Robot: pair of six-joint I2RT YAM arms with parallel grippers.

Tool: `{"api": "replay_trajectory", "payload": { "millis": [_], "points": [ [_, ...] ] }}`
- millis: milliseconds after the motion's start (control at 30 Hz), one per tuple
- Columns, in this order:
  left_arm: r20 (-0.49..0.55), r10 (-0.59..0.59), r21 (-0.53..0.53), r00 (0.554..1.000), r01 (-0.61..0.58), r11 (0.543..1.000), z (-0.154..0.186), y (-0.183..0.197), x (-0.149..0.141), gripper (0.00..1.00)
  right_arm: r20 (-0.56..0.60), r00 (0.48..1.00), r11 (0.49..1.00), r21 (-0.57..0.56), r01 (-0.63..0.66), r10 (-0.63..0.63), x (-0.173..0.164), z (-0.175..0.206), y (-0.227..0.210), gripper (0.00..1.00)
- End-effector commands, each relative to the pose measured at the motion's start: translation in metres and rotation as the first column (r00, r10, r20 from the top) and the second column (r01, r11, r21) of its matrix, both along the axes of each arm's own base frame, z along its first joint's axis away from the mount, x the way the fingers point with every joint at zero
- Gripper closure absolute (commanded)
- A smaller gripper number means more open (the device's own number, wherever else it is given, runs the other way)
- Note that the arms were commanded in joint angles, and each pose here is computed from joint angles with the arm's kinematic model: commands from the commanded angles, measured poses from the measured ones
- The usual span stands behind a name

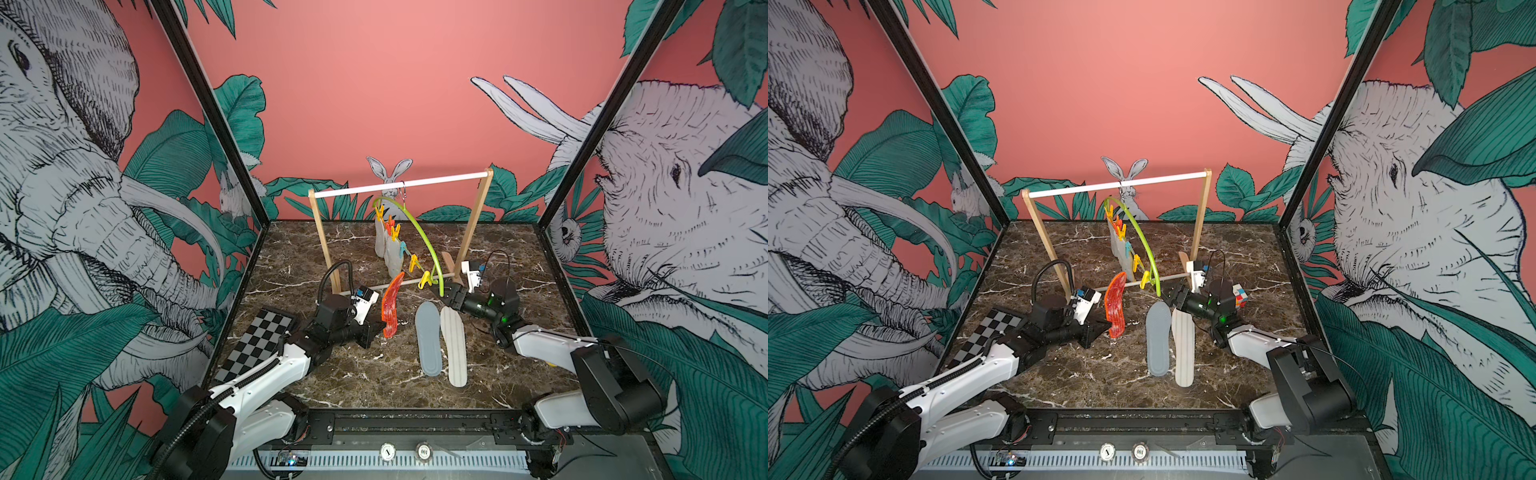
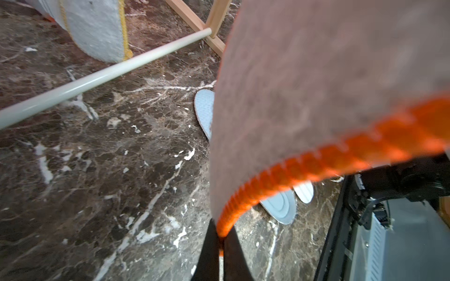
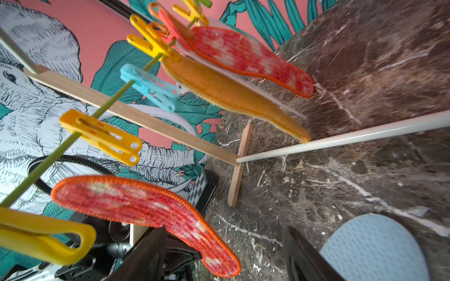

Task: Take the shoe insoles off the hanger
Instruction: Place the insole at the center of the board.

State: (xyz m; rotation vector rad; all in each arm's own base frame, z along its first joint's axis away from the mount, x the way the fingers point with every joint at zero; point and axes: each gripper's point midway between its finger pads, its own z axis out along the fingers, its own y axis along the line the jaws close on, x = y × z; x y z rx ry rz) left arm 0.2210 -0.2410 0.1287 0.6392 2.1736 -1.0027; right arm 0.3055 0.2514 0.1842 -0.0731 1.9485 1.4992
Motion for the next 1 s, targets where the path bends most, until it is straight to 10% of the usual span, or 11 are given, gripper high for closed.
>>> {"api": "replay_trajectory", "payload": {
  "millis": [0, 967],
  "points": [
    [-0.054, -0.057, -0.073, 0.997, 0.053, 0.996, 0.015, -0.011, -0.007, 1.00, 0.072, 0.996, 0.998, 0.021, -0.062, 0.060, -0.011, 0.010, 0.016, 0.26],
    [-0.130, -0.177, -0.182, 0.976, 0.152, 0.972, 0.026, -0.027, -0.022, 1.00, 0.005, 0.967, 0.962, 0.099, -0.254, 0.255, -0.036, -0.003, 0.090, 0.47]
  ]
}}
